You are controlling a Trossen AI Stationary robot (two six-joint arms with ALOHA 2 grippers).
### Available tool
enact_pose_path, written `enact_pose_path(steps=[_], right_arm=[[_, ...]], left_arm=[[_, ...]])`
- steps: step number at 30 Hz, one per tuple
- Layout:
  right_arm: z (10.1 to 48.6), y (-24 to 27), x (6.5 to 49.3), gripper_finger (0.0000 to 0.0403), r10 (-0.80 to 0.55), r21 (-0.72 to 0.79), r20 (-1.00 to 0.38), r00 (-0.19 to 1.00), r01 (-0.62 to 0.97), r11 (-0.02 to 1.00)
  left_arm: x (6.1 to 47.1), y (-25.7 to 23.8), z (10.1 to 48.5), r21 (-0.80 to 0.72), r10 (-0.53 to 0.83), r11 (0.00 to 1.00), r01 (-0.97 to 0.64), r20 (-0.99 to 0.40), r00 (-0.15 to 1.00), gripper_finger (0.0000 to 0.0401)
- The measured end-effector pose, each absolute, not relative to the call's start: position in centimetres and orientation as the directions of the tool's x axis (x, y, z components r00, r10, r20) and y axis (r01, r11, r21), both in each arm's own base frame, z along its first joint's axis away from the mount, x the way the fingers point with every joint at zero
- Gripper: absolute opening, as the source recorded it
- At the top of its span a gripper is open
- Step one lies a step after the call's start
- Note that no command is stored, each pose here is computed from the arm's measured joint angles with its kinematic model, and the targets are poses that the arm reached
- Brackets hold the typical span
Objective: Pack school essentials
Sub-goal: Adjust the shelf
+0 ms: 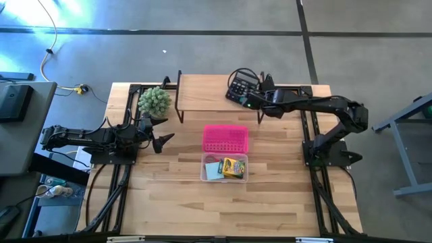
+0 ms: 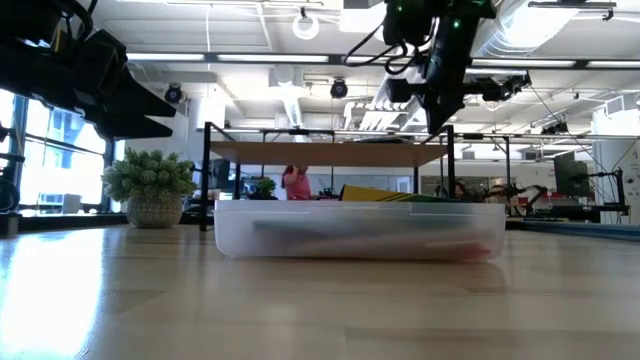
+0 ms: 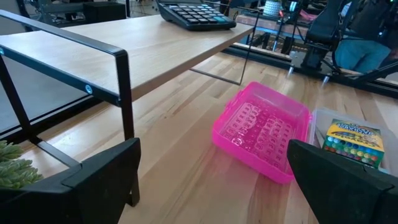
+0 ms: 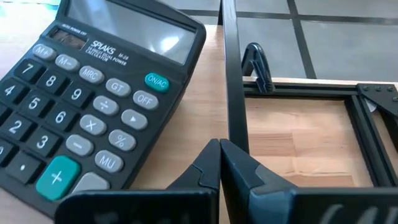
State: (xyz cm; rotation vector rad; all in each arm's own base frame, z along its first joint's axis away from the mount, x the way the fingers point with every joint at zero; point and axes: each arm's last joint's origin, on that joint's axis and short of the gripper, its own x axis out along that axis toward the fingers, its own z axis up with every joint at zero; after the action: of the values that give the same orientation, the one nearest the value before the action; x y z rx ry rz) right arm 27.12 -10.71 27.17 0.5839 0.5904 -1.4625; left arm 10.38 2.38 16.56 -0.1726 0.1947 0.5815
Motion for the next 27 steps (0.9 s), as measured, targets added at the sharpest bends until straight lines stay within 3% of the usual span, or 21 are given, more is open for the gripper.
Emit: enact_pose_path(steps=[22, 27], right_arm=[[28.1, -11.6, 25.8, 0.0, -0.748, 0.004, -0.663, -0.017, 1.0, -0.026], [29.1, -10.4, 26.0, 0.0, -0.775, 0.022, -0.63, 0.046, 0.999, 0.041]], left_arm=[[10.4, 2.4, 16.6, -0.106, 0.527, 0.822, -0.559, -0.231, 0.818, 0.0394], [10.4, 2.4, 16.6, -0.106, 0.527, 0.822, -0.559, -0.231, 0.818, 0.0394]])
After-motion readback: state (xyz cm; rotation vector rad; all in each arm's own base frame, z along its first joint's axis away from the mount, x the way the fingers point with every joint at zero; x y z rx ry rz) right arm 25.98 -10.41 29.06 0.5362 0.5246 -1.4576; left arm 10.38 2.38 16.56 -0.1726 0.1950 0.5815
